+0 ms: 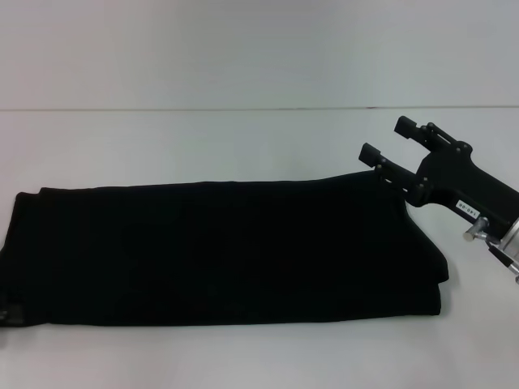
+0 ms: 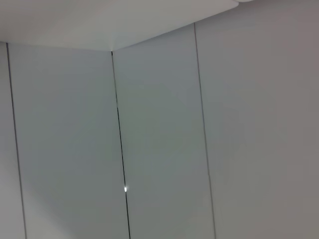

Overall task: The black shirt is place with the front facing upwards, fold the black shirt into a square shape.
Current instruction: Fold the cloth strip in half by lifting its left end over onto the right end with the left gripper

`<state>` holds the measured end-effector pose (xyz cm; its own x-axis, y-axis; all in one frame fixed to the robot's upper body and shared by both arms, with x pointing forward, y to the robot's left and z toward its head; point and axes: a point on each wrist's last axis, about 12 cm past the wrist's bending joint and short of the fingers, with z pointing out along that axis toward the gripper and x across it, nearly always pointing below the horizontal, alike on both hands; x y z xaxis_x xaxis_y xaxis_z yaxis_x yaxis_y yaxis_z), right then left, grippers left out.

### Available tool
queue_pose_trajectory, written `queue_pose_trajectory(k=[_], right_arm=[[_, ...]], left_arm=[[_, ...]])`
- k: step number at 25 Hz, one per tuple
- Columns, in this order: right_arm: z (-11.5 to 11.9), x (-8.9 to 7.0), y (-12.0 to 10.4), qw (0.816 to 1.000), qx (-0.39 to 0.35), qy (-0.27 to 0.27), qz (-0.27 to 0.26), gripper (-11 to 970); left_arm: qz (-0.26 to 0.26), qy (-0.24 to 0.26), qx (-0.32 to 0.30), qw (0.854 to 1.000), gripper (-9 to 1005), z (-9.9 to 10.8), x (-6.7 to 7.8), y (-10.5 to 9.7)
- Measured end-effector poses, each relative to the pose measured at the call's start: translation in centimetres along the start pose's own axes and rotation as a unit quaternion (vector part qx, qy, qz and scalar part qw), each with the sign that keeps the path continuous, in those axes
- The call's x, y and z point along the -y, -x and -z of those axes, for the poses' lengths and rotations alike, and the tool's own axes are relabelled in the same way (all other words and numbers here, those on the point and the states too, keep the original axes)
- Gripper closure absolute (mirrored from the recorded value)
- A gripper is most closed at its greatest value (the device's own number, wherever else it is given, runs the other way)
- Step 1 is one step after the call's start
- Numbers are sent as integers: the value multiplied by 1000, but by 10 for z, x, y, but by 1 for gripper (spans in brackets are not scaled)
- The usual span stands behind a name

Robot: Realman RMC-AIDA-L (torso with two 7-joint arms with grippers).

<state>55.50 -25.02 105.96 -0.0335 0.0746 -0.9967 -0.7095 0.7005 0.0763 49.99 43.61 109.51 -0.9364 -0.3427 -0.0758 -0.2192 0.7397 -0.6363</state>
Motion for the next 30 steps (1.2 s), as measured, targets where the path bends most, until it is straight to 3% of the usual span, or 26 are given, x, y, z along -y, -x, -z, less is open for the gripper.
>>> queue_pose_trajectory(k=[8, 30], right_arm=[[2, -1, -1, 1000, 1, 0, -1, 134], [3, 0, -1, 1000, 2, -1, -2, 133]], left_arm=[[-6, 4, -7, 1000, 168, -11, 3, 4], [-16, 30, 28, 999, 169, -16, 2, 16]])
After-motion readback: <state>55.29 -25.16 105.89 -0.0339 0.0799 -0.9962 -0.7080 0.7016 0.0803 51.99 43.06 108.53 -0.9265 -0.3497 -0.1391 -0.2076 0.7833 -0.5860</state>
